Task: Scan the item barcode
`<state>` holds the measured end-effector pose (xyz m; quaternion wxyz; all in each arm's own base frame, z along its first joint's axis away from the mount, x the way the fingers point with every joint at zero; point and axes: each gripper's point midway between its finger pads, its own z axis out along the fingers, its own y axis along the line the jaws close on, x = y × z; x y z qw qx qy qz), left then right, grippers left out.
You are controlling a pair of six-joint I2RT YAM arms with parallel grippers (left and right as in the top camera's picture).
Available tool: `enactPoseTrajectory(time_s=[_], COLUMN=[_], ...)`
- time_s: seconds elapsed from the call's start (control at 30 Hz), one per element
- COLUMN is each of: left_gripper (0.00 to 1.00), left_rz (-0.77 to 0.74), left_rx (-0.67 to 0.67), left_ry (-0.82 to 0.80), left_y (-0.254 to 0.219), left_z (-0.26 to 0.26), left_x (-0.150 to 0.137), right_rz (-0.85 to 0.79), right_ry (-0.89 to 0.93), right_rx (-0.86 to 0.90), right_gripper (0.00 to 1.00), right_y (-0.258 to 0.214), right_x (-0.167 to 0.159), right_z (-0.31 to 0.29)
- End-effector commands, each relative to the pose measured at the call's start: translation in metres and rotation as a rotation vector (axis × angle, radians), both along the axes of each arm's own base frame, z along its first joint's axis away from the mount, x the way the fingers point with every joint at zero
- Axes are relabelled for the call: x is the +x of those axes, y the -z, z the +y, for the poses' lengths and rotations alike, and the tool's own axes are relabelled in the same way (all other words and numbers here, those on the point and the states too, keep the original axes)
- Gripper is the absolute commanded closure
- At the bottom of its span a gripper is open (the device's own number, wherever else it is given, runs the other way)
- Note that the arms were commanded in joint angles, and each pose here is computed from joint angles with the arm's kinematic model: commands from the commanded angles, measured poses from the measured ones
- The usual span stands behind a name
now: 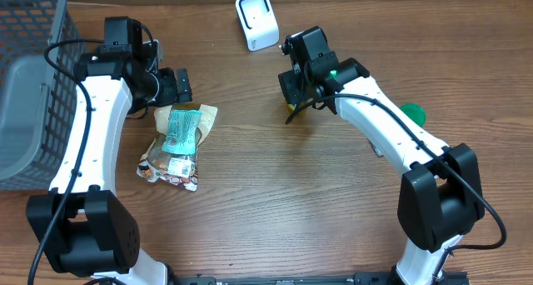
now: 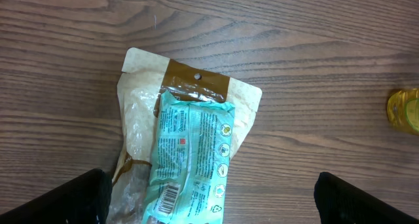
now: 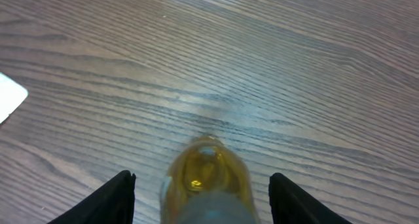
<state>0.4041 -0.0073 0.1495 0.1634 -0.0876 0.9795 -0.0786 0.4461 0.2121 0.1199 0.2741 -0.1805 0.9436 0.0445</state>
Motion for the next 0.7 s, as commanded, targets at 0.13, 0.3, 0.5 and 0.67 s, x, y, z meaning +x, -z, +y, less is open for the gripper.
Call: enactPoseTrajectory(time_s=[0.13,0.3,0.5,0.67], left_gripper=[0.00,0.00,0.00,0.00], left_rz=[-0.038,-0.038,-0.038,-0.038], left_rx=[-0.002,-0.002,-0.002,-0.002], left_ry=[0.015,0.015,0.015,0.015], left_y=[-0.013,-0.013,-0.013,-0.013], left_z=[-0.002,-0.002,-0.002,-0.002], left_x=[0.003,0.003,0.003,0.003], right_rz=[0.060,0.061,0.084,0.101], right_ry=[-0.017,0.006,0.113,0.148], right_rx=[-0.012,0.002,0.062,0.076], right_gripper=[0.50,0.57,0.58,0.53], right_y=[0.013,0.012,0.002,-0.009], right_x=[-0.011,-0.010,-0.014,-0.024], right_z=[-0.002,-0.002,-0.003,-0.008])
